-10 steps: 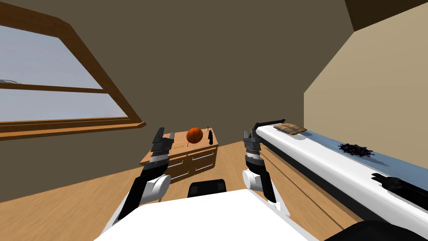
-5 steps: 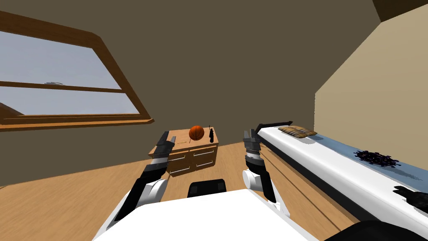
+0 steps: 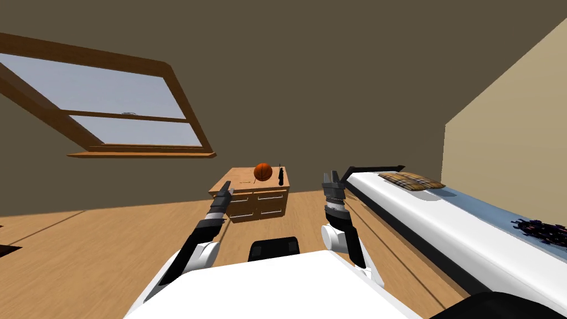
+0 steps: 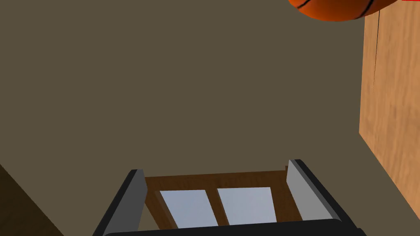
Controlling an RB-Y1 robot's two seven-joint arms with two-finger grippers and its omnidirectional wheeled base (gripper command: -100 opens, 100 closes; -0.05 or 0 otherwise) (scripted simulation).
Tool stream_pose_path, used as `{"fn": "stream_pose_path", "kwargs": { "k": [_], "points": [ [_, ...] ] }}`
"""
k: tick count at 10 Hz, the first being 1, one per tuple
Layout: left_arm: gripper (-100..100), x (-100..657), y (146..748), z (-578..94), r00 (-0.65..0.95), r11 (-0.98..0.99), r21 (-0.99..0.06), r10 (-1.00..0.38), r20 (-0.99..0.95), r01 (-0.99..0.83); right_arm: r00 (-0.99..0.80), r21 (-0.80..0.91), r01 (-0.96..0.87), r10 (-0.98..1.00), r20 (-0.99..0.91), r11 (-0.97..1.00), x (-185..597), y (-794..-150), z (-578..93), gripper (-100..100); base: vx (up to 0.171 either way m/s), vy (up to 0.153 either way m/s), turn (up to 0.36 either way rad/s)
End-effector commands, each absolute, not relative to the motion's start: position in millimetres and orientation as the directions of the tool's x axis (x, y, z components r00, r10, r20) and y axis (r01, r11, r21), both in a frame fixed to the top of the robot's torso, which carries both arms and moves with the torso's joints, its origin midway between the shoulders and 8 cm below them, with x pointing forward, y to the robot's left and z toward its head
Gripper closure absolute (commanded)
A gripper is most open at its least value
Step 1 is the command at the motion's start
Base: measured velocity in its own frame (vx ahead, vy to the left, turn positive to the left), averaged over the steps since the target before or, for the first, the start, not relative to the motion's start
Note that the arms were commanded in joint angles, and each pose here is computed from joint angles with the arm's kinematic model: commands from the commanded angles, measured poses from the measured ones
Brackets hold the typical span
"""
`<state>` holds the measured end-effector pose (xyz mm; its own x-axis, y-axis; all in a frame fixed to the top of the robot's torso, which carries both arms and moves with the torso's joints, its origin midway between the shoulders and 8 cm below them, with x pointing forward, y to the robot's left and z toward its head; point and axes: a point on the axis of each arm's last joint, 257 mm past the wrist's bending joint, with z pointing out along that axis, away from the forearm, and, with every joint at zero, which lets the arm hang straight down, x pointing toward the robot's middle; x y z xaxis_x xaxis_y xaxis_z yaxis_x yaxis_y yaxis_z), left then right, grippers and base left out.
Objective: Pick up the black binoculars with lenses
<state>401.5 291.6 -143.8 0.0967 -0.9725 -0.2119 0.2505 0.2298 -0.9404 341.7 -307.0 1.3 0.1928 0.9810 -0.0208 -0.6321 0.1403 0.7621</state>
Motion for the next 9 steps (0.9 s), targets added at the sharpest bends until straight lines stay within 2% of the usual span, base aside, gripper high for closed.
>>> {"fn": "stream_pose_path", "kwargs": {
  "k": [1, 5, 9],
  "points": [
    [-100, 402.2, 297.1, -169.4, 0.093, 0.27, -0.945, -0.962, -0.257, 0.183, 0.193, 0.762, -0.632, 0.981, -0.021, 0.14, 341.7, -307.0, 1.3, 0, -0.093, -0.161, 0.134],
    [-100, 405.5, 300.3, -232.0, 0.059, 0.386, -0.922, -0.921, -0.385, 0.019, 0.193, 0.762, -0.632, 0.981, -0.021, 0.14, 341.7, -306.9, 1.3, 0, -0.06, -0.178, 0.142],
    [-100, 407.0, 297.9, -275.6, 0.005, 0.49, -0.867, -0.87, -0.493, -0.091, 0.193, 0.762, -0.632, 0.981, -0.021, 0.14, 341.7, -307.0, 1.3, 0, -0.039, -0.134, 0.062]
  ]
}}
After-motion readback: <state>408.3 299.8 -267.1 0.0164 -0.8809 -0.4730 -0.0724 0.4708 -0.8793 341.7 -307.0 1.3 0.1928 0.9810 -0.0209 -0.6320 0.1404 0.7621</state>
